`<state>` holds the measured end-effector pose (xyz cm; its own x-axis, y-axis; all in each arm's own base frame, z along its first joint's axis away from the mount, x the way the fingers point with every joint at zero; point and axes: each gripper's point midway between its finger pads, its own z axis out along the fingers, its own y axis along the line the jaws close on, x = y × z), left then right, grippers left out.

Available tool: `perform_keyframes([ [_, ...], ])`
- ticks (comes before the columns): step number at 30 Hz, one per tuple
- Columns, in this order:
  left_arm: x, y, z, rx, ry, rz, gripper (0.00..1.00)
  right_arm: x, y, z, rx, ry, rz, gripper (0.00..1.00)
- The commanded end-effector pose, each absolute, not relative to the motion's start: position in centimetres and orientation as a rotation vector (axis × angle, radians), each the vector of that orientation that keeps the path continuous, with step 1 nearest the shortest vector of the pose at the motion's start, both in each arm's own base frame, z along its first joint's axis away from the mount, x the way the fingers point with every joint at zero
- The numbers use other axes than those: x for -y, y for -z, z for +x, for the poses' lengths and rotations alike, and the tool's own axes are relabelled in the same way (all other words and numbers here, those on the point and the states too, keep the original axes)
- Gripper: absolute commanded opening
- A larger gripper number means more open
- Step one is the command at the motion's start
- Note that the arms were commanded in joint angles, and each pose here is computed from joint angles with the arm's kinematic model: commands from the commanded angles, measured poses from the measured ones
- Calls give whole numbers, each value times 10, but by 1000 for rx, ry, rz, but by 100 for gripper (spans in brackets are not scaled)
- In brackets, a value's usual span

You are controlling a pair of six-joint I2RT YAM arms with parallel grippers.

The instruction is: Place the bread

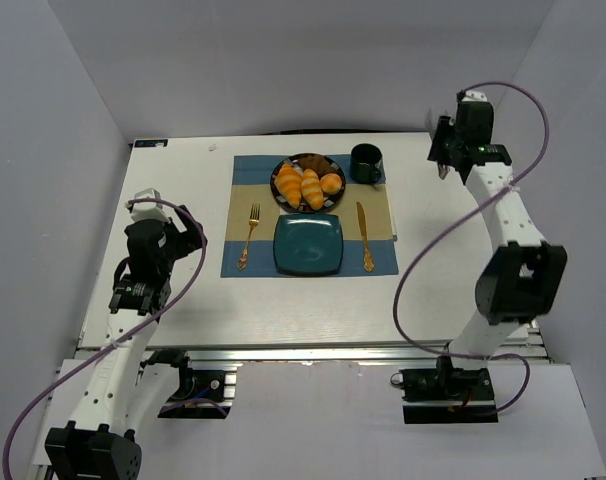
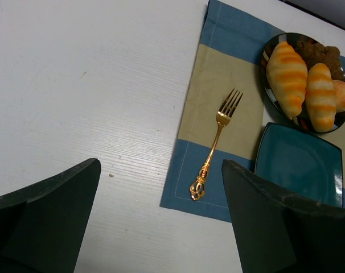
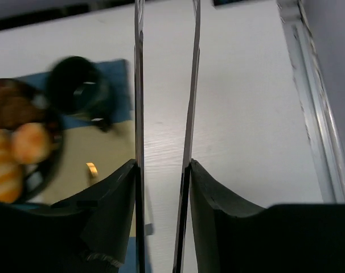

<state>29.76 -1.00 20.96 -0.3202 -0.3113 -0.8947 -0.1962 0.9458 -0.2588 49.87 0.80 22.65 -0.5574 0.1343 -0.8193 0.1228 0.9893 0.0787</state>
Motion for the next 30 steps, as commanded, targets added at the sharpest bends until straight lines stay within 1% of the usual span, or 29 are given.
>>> perform_keyframes([
  [1, 13, -222, 295, -1866, 147, -348, 98, -73, -250, 463, -2155, -59, 40, 46],
  [2, 14, -223, 295, -1861, 149, -346, 98, -88, -250, 454, -2170, -71, 2, 46],
  [3, 14, -224, 295, -1857, 153, -344, 98, -119, -253, 444, -2171, -119, -56, 47],
  [4, 15, -225, 294, -1856, 157, -342, 98, -133, -258, 437, -2161, -146, -76, 47],
  [5, 15, -225, 294, -1856, 156, -340, 98, -161, -261, 427, -2152, -193, -134, 47],
  [6, 14, -225, 294, -1856, 154, -341, 98, -174, -263, 423, -2142, -214, -166, 47],
  [7, 14, -224, 294, -1858, 151, -344, 98, -202, -269, 414, -2125, -282, -188, 47],
  [10, 14, -227, 293, -1849, 153, -343, 98, -237, -268, 407, -2120, -325, -231, 47],
  [11, 14, -228, 293, -1844, 154, -343, 98, -258, -268, 399, -2116, -349, -277, 47],
  [14, 13, -229, 292, -1841, 153, -344, 98, -292, -264, 396, -2126, -329, -332, 47],
  [15, 13, -229, 292, -1842, 150, -346, 98, -299, -251, 399, -2148, -291, -346, 47],
  [16, 13, -229, 292, -1840, 150, -346, 98, -309, -257, 396, -2142, -287, -366, 47],
  [20, 13, -229, 292, -1839, 149, -346, 98, -318, -240, 399, -2167, -234, -386, 47],
  [25, 13, -229, 292, -1841, 153, -344, 98, -308, -219, 390, -2202, -195, -381, 47],
  [30, 14, -228, 292, -1844, 157, -341, 98, -296, -215, 377, -2200, -205, -361, 47],
])
